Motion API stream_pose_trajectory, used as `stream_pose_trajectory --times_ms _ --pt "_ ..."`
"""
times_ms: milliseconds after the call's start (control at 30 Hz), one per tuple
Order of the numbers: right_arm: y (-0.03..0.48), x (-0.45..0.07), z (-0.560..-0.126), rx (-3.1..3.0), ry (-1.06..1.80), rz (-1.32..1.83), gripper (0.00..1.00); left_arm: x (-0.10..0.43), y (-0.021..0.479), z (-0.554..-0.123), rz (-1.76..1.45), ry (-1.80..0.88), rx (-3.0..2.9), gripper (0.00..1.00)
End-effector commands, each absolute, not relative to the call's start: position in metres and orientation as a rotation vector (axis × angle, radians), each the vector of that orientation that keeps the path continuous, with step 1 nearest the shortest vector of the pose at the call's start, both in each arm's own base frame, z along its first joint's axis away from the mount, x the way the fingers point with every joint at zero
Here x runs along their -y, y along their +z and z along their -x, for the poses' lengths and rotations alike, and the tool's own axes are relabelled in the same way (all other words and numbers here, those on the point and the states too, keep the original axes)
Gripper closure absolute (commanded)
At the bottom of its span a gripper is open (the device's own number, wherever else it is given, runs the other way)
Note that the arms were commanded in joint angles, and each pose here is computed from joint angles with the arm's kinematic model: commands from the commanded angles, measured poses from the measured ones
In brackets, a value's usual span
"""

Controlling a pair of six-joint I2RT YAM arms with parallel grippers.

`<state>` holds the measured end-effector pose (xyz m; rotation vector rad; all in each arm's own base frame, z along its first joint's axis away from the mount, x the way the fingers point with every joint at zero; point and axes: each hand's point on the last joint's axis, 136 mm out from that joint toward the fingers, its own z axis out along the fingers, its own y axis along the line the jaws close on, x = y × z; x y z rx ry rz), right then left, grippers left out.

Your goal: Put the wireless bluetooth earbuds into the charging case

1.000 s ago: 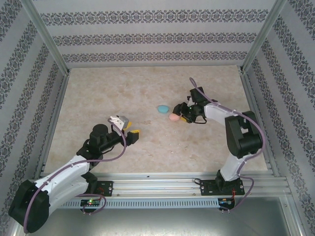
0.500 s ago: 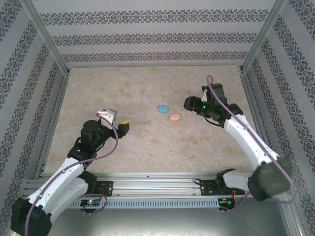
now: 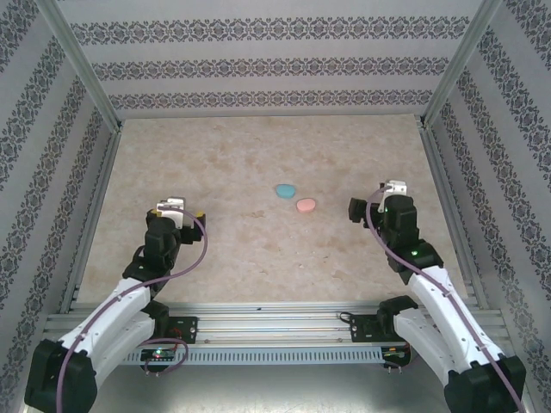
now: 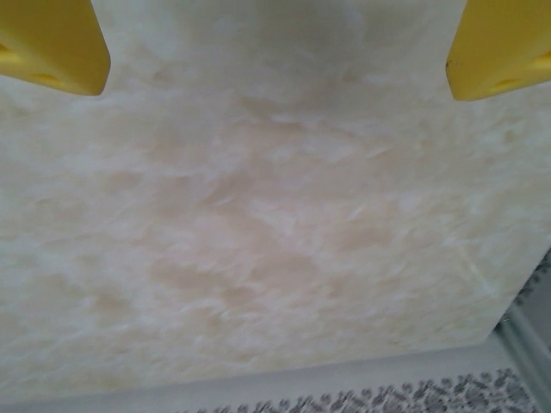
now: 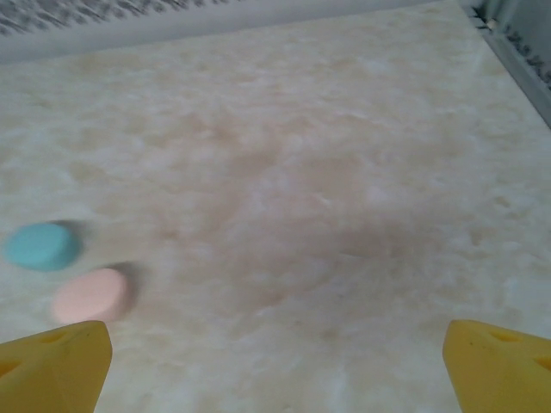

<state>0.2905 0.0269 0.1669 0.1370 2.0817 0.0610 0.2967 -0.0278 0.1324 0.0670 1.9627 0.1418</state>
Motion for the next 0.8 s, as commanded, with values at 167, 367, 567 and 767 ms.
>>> stream_pose_trajectory --times_ms 167,367,567,767 --pt "0.148 -0.005 -0.313 -1.861 -0.07 -0.067 0.02 0.029 0.133 -0.312 -0.27 0.302 -1.76 0.0" --pt "0.13 -0.013 -0.341 -1.851 0.016 0.001 0.02 0.017 0.132 -0.329 -0.155 0.309 -1.742 0.0" --pt "0.13 -0.01 -0.373 -1.808 -0.005 0.015 0.02 0.01 0.125 -0.357 -0.114 0.299 -1.778 0.0" --pt "0.104 0.001 -0.39 -1.841 -0.005 -0.045 0.02 0.017 0.116 -0.384 -0.097 0.151 -1.845 0.0"
